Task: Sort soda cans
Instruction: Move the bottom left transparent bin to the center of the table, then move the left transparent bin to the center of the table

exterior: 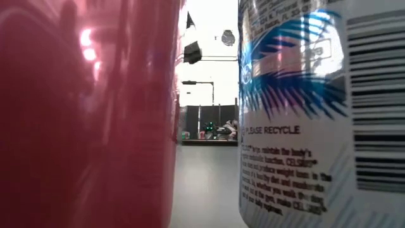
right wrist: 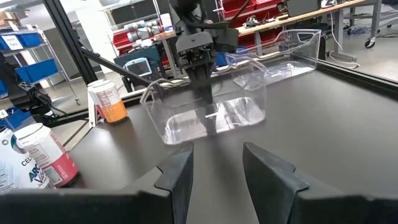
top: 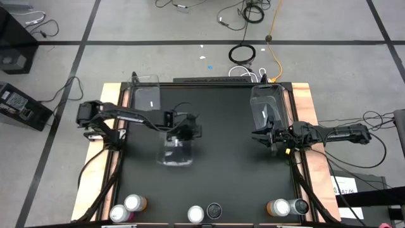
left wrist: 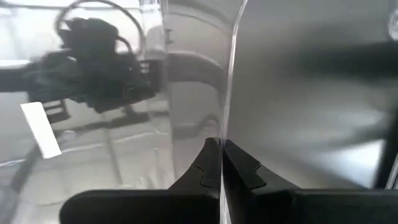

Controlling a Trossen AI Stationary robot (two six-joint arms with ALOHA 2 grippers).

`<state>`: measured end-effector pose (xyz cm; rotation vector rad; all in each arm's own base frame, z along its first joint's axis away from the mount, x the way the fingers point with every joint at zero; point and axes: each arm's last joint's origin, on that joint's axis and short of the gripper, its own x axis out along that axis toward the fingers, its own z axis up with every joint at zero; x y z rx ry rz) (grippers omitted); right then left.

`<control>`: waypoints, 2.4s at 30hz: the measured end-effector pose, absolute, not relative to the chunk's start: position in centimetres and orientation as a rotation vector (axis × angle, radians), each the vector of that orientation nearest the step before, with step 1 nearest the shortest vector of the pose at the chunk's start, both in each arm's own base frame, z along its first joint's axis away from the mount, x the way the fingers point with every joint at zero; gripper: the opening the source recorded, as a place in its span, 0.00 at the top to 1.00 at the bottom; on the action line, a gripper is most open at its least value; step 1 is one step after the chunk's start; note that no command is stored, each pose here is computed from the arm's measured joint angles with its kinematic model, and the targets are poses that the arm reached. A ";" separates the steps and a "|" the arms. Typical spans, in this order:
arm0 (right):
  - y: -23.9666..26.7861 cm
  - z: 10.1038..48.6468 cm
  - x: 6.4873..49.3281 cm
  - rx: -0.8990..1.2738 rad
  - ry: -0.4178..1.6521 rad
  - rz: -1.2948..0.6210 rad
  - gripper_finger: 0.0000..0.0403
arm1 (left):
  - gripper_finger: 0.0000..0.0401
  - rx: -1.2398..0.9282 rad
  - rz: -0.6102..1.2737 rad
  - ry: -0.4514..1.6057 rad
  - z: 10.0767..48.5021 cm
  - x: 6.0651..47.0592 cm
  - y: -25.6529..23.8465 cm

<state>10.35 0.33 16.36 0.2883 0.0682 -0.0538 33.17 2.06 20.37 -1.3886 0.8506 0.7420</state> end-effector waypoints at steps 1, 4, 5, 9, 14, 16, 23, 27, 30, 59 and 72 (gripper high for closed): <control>0.3 16.4 10.4 0.288 0.068 -0.054 0.68 | 0.99 -1.377 0.727 0.847 20.4 34.0 2.2; 0.3 16.4 10.4 0.289 0.068 -0.053 0.68 | 0.99 -1.335 0.688 0.850 20.5 36.5 2.4; 0.3 16.4 10.4 0.288 0.068 -0.054 0.68 | 0.99 -1.320 0.670 0.845 20.7 37.4 2.5; 0.3 16.4 10.4 0.289 0.068 -0.054 0.68 | 0.99 -1.261 0.594 0.810 21.5 41.0 2.8; 0.3 16.4 10.4 0.288 0.068 -0.054 0.68 | 0.99 -1.224 0.544 0.756 22.0 44.5 3.2; 0.3 16.4 10.4 0.289 0.068 -0.054 0.68 | 0.99 -1.225 0.548 0.735 22.0 45.5 3.6; 0.3 16.4 10.4 0.289 0.068 -0.054 0.68 | 0.96 -1.258 0.581 0.721 20.7 47.1 4.5; 0.3 16.4 10.4 0.288 0.068 -0.054 0.68 | 0.93 -1.243 0.585 0.722 20.7 47.1 4.5; 0.3 16.4 10.4 0.288 0.068 -0.054 0.68 | 0.90 -1.225 0.584 0.722 20.7 47.1 4.9; 0.3 16.4 10.4 0.289 0.068 -0.054 0.68 | 0.73 -0.663 0.762 0.712 32.4 37.9 8.6; 0.3 16.4 10.4 0.289 0.064 -0.053 0.68 | 0.73 -0.460 1.006 1.070 31.0 27.1 11.3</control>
